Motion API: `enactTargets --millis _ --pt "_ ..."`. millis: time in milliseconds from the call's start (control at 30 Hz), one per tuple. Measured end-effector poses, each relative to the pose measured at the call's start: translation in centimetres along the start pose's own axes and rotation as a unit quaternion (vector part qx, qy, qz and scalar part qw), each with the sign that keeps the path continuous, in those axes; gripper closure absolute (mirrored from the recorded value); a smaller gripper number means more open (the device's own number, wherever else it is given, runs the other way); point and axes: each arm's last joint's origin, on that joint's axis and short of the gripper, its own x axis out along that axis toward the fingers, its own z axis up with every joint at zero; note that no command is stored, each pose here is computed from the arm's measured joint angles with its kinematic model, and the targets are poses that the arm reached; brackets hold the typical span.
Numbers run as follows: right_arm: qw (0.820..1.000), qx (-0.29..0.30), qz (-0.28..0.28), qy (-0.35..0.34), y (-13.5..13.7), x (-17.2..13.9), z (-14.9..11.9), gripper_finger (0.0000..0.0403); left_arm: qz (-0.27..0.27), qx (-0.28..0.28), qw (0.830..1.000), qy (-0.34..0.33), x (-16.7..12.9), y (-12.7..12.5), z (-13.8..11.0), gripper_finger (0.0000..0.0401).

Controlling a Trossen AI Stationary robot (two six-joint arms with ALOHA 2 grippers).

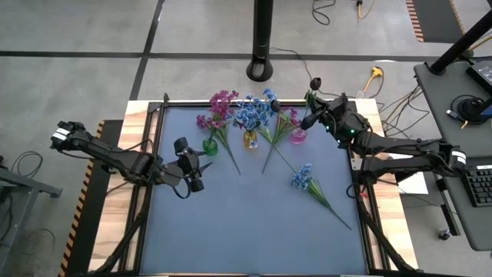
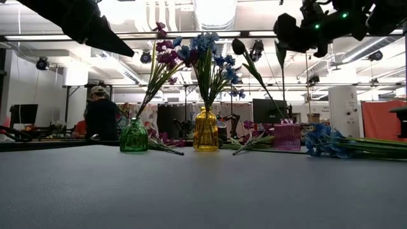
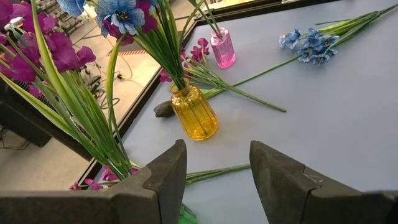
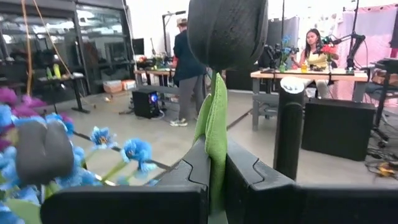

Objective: Sort flowers into vase by color
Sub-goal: Put the bottom black flower into the purple flower vase

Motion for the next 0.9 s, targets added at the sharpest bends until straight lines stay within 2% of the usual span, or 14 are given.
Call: enactTargets --millis 367,900 --pt "0.999 -0.012 -0.03 0.019 -0.17 -0.01 -0.41 0.039 0.0 0.0 1.0 0.0 0.01 -0.01 0.0 0.0241" --pt "0.998 -0.023 -0.03 0.044 -0.19 -0.05 -0.99 0.0384 0.0 0.0 1.0 0.0 0.0 0.0 0.0 0.0241"
